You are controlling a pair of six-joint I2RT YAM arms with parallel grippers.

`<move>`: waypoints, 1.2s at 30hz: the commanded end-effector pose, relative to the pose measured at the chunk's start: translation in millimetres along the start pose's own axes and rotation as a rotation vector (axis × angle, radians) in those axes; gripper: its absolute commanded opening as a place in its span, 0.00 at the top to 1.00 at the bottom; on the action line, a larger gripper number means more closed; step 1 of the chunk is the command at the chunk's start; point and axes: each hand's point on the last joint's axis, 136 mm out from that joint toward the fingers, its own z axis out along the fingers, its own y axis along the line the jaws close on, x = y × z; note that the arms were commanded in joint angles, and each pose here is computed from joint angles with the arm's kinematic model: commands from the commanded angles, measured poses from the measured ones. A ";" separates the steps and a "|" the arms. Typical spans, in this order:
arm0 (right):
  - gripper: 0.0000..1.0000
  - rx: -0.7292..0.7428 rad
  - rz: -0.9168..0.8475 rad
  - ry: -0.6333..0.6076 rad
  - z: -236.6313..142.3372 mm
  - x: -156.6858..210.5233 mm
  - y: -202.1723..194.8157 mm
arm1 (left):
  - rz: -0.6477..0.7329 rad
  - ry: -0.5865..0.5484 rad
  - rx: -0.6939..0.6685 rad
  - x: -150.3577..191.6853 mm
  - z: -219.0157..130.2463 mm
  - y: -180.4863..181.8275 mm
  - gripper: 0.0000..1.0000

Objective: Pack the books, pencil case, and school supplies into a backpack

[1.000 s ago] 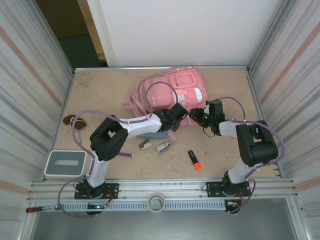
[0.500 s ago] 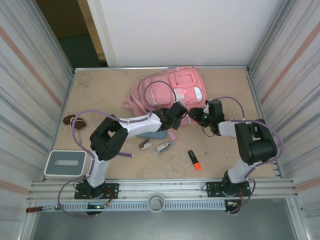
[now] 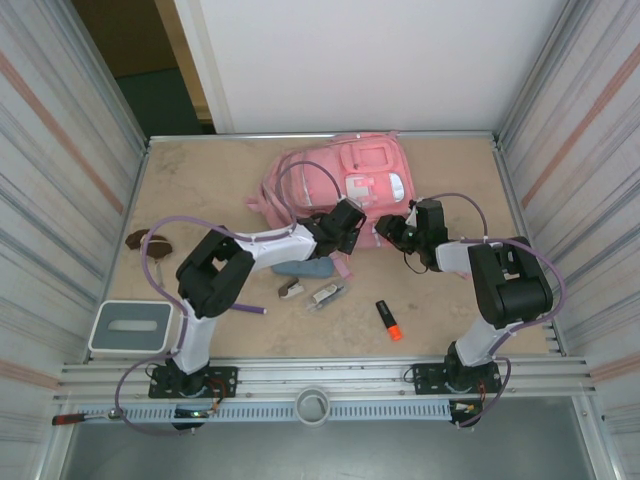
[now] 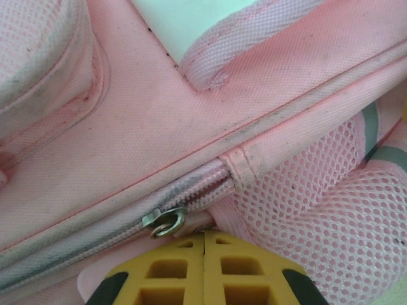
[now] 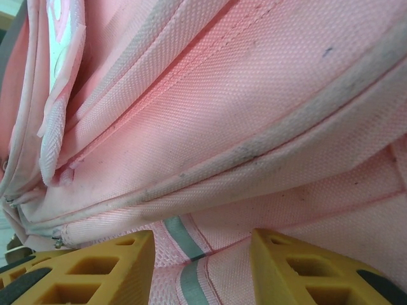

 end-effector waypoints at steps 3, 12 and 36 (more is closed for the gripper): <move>0.58 0.066 0.046 0.092 0.4 28.7 -24.8 | -0.050 -0.095 0.011 -24.1 -26.2 11.4 1.00; 0.58 0.071 0.053 0.090 -1.7 27.9 -27.8 | -0.035 -0.086 0.020 -22.1 -36.0 22.4 1.00; 0.58 0.066 0.061 0.102 2.5 28.7 -30.8 | -0.079 -0.066 -0.005 -25.9 -6.6 20.6 0.60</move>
